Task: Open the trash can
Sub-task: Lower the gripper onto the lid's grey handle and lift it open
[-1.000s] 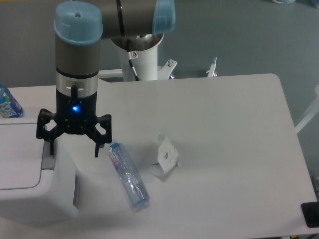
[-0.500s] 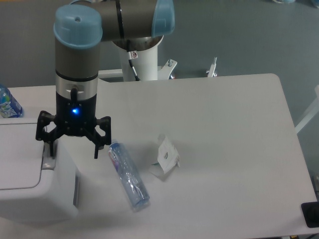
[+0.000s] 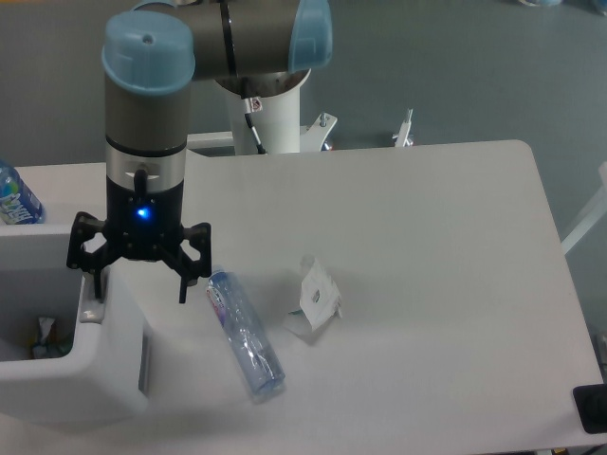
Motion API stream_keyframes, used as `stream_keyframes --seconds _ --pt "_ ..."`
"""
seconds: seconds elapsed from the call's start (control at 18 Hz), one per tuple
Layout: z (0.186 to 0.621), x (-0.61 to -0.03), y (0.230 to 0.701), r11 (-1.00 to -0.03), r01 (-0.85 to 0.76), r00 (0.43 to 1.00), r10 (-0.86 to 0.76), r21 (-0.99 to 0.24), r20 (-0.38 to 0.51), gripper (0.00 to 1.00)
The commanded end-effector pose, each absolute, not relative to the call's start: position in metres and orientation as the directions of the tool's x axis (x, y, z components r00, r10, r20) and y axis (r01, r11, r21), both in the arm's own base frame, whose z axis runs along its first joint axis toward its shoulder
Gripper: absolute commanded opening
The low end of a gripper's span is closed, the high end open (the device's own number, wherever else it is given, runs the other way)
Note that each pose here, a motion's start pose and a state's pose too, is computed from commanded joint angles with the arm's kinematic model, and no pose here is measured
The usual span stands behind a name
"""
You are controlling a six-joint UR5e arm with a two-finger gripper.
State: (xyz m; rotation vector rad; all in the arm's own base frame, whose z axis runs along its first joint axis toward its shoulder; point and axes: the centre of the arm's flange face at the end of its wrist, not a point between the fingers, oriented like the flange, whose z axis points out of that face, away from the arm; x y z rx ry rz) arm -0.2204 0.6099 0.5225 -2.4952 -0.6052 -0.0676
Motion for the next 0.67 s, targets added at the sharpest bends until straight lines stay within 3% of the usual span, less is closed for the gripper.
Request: stream_keyframes --seconds 0.22,0.44,0.67 --pt "0.543 -0.288 0.569 -0.754 0.372 0.891 0.453 -0.542 -0.019 1.0" --pt "0.527 -0.354 0.512 -0.866 0.313 0.851 0.438 -0.391 -0.289 1.0" --pt "0.527 -0.405 0.434 -0.933 0.268 0.869 0.342 -0.24 -0.357 1.0"
